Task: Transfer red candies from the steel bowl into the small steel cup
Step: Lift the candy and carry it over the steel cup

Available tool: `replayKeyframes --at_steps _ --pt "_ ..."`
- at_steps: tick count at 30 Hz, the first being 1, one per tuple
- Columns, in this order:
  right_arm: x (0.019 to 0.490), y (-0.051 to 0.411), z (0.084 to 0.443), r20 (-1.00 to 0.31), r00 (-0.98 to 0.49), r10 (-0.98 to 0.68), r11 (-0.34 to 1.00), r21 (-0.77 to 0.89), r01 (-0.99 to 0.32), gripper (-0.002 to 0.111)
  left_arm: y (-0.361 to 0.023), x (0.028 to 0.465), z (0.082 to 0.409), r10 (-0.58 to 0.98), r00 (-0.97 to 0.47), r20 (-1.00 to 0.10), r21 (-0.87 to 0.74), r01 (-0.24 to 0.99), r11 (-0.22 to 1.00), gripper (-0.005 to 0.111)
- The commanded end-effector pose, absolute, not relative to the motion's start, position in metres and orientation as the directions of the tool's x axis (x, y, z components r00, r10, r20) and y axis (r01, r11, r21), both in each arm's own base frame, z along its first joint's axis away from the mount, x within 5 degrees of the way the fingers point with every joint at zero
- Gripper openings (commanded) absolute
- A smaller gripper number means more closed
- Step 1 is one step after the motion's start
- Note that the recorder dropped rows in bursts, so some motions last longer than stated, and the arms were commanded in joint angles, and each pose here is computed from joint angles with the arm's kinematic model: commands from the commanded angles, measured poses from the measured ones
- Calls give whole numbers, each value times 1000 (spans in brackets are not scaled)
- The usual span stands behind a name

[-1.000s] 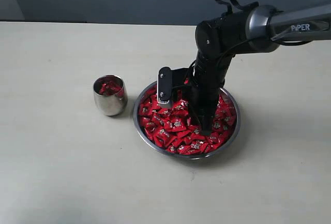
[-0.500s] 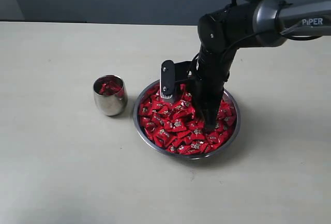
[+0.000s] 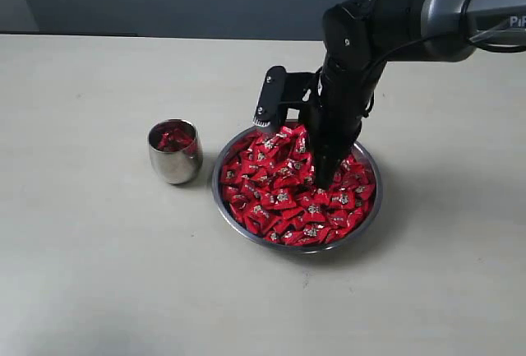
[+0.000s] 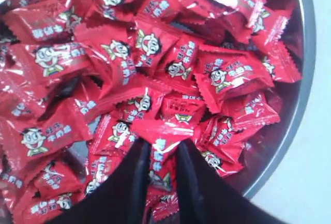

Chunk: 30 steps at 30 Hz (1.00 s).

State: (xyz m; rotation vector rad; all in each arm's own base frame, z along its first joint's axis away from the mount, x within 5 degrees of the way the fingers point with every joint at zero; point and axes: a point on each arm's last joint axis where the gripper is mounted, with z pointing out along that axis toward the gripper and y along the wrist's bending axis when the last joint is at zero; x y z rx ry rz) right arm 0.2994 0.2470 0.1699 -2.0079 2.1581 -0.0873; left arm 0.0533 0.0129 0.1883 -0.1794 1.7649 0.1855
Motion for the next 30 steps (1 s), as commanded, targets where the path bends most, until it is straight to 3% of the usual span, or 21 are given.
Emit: replayKeyframes --at_steps 1,6,15,24,30 --pt "303 248 176 -168 -226 -960 255 -183 -949 -1 13 53 187 -20 -196 -980 25 -224 974 0" --pt "307 259 191 -259 -398 -880 437 -114 -892 -1 13 53 187 -20 -196 -980 25 -224 974 0" --pt "317 287 236 -459 -479 -748 523 37 -852 -1 13 53 187 -20 -196 -980 25 -224 974 0" --pt "326 319 253 -551 -481 -682 489 145 -860 -1 13 53 187 -20 -196 -980 25 -224 974 0" --pt "321 349 243 -541 -419 -729 413 139 -900 -1 13 53 187 -20 -196 -980 25 -224 974 0"
